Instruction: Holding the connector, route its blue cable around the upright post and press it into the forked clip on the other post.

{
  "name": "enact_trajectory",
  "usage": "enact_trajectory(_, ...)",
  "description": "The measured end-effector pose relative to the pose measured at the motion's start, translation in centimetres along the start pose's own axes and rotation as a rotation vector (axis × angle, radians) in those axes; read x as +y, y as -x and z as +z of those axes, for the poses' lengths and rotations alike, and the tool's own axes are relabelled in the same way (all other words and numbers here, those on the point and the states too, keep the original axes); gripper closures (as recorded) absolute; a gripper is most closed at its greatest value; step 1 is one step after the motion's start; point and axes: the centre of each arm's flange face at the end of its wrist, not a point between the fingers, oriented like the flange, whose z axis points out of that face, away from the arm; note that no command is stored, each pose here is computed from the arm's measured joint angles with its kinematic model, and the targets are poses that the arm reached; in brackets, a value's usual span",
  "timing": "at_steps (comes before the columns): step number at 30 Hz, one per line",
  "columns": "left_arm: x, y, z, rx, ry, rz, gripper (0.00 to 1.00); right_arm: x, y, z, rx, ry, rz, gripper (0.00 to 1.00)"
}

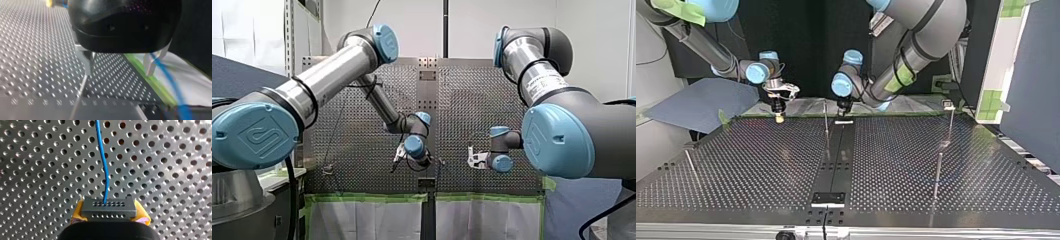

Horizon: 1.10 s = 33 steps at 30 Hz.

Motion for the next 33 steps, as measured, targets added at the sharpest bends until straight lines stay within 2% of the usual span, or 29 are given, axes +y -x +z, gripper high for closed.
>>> enact_trajectory(5, -0.3, 0.4, -2.2, 0.022, -0.031, 0.015, 0.00, -0.8, 0.1, -0.3, -0.017, -0.012, -0.021, 1.00)
enact_trajectory(12, -2.1, -1.8, -4.9, 0.073, -0.066, 0.048, 0.00, -1.5, 0.5, -0.7, -0.056, -0.017, -0.051, 1.00)
enact_trajectory(17, -3.1, -2.5, -6.3, 0.084, -0.074, 0.061, 0.00, -1.7, 0.5, -0.8, -0.064, -0.016, -0.054, 1.00)
enact_trajectory(24, -4.3, -1.7, -8.0, 0.051, -0.086, 0.046, 0.00, -1.8, 0.5, -0.9, -0.066, -0.017, -0.053, 1.00)
enact_trajectory(33, -5.9, -1.6, -9.1, 0.041, -0.092, 0.052, 0.00, -2.6, 1.0, -1.5, -0.082, -0.029, -0.058, 1.00)
